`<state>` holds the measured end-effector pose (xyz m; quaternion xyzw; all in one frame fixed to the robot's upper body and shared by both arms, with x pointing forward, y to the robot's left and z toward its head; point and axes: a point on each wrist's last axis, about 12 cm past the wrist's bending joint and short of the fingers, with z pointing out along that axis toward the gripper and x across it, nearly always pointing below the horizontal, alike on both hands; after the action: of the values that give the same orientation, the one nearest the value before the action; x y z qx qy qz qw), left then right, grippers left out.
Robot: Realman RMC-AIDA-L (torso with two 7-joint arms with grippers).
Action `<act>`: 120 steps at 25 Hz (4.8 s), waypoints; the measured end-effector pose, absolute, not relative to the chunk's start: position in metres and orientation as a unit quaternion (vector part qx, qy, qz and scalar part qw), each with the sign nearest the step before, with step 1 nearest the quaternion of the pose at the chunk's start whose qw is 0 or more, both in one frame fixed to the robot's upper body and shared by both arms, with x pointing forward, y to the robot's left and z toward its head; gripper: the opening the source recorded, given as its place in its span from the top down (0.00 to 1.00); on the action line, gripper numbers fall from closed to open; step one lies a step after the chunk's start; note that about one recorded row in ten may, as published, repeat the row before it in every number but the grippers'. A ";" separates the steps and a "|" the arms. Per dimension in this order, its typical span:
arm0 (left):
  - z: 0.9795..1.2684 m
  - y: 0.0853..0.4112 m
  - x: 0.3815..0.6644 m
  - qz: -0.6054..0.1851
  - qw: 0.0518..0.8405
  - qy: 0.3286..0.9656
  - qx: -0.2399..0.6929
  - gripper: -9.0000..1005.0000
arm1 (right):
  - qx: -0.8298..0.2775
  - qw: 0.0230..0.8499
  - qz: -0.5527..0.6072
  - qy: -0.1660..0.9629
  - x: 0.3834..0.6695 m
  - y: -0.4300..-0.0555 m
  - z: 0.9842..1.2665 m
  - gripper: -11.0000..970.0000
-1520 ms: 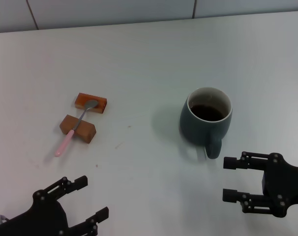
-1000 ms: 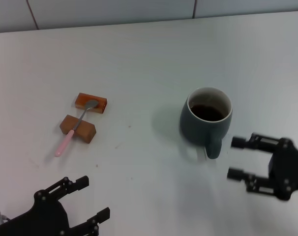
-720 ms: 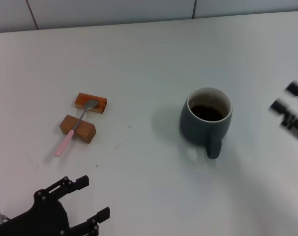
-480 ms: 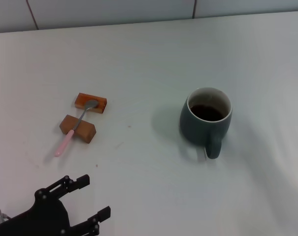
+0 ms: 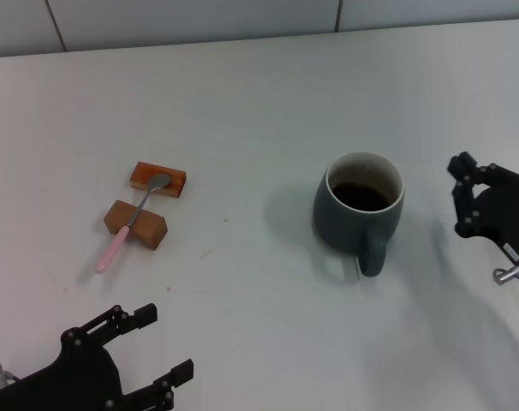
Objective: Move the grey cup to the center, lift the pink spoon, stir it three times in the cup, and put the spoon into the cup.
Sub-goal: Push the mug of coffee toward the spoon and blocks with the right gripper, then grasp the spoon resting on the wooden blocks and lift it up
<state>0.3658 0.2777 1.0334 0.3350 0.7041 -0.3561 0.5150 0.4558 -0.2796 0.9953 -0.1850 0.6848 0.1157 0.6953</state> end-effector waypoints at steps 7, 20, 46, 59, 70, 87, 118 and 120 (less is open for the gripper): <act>1.034 0.277 0.366 -0.358 0.516 0.702 0.337 0.21 | -0.198 0.687 0.143 0.684 0.459 -0.263 0.995 0.91; 1.034 0.277 0.367 -0.359 0.516 0.701 0.337 0.21 | -0.221 0.664 0.171 0.694 0.470 -0.239 0.992 0.91; 1.034 0.277 0.367 -0.359 0.515 0.701 0.338 0.22 | -0.243 0.653 0.223 0.682 0.484 -0.192 1.003 0.91; 1.040 0.279 0.372 -0.363 0.544 0.689 0.313 0.22 | -0.271 0.652 0.407 0.579 0.445 -0.276 1.043 0.86; 1.035 0.311 0.373 -0.487 0.600 0.633 0.056 0.22 | -0.334 0.607 0.432 0.578 0.403 -0.292 1.039 0.46; 0.998 0.299 0.365 -0.502 0.535 0.669 -0.118 0.23 | -0.334 0.592 0.407 0.610 0.409 -0.294 1.031 0.31; 0.981 0.297 0.378 -0.484 0.481 0.710 -0.175 0.23 | -0.330 0.589 0.412 0.612 0.409 -0.294 1.031 0.31; 0.981 0.296 0.379 -0.485 0.479 0.710 -0.173 0.23 | -0.330 0.589 0.412 0.612 0.409 -0.294 1.031 0.31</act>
<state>0.3789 0.2958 0.9810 -0.1735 0.7104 -0.4853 0.4793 0.4088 -0.2936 1.0306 -0.3300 0.6122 0.4120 0.5887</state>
